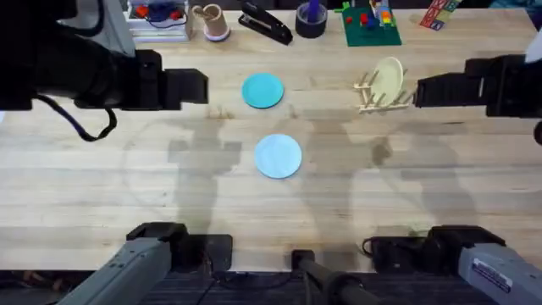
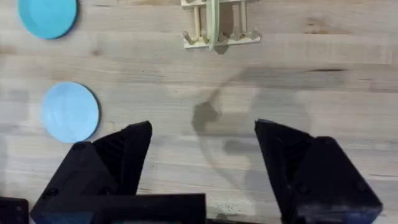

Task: Pick up the plates from the table one by one and place each into a slot on the dish rack.

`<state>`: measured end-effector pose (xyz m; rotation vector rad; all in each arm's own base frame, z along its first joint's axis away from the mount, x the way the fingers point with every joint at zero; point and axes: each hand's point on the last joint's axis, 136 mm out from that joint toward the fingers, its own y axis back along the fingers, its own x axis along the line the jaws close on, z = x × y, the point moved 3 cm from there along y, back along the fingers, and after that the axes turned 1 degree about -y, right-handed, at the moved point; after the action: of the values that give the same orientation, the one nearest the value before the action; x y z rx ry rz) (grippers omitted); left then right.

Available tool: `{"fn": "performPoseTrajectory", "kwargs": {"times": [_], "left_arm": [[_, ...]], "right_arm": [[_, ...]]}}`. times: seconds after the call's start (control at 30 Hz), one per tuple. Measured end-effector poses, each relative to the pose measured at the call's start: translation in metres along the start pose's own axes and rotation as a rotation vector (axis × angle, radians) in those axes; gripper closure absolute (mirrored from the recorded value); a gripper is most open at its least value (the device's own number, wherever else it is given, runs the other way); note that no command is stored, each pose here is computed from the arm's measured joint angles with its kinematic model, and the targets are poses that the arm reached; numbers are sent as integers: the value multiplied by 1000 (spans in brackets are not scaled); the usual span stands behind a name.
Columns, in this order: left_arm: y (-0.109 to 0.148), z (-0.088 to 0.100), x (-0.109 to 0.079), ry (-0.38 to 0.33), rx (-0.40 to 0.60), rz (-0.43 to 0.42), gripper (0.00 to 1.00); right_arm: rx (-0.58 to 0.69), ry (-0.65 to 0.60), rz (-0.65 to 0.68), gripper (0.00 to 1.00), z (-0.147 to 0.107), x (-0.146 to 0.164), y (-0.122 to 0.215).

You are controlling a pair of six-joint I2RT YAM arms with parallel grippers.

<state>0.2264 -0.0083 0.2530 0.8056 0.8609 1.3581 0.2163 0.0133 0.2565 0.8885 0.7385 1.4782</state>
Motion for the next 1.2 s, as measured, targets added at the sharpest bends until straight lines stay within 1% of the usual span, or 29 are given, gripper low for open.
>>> {"fn": "performPoseTrajectory", "kwargs": {"times": [0.03, 0.17, 0.2, 0.27, 0.43, 0.6, 0.67, 0.73, 0.8, 0.9, 0.97, 1.07, 1.2], "left_arm": [[0, 0, -1, 0, 2, -6, 251], [-2, 0, -4, 1, 10, -32, 890], [-2, 0, -5, -1, 10, -39, 936], [-2, 0, -10, 0, 11, -73, 957], [0, 4, -28, -4, -4, -200, 958], [4, 22, -53, -36, -97, -381, 958], [-1, 24, -62, -46, -116, -458, 958], [-12, 19, -71, -45, -108, -536, 958], [-25, 10, -78, -29, -83, -602, 958], [-42, -5, -85, -10, -50, -679, 958], [-52, -11, -89, 1, -44, -722, 958], [-66, -23, -92, 30, -25, -767, 957], [-87, -44, -94, 78, 19, -799, 959]], "right_arm": [[0, 0, 0, 6, 0, 0, 0], [0, 0, 0, 7, 0, 0, 0], [0, 0, 0, 7, 0, 0, 0], [0, 0, 0, 6, 0, 0, 0], [0, 0, 0, 7, 0, 0, 0], [0, 0, 0, 7, 0, 0, 0], [0, 0, 0, 7, 0, 0, 0], [0, 0, 0, 7, 0, 0, 0], [0, 0, 0, 7, 0, 0, 0], [0, 0, 0, 6, 0, 0, 0], [0, 0, 0, 7, 0, 0, 0], [-1, 0, 0, 6, 0, 0, 0], [0, 0, 0, 7, 0, 0, 0]]}}
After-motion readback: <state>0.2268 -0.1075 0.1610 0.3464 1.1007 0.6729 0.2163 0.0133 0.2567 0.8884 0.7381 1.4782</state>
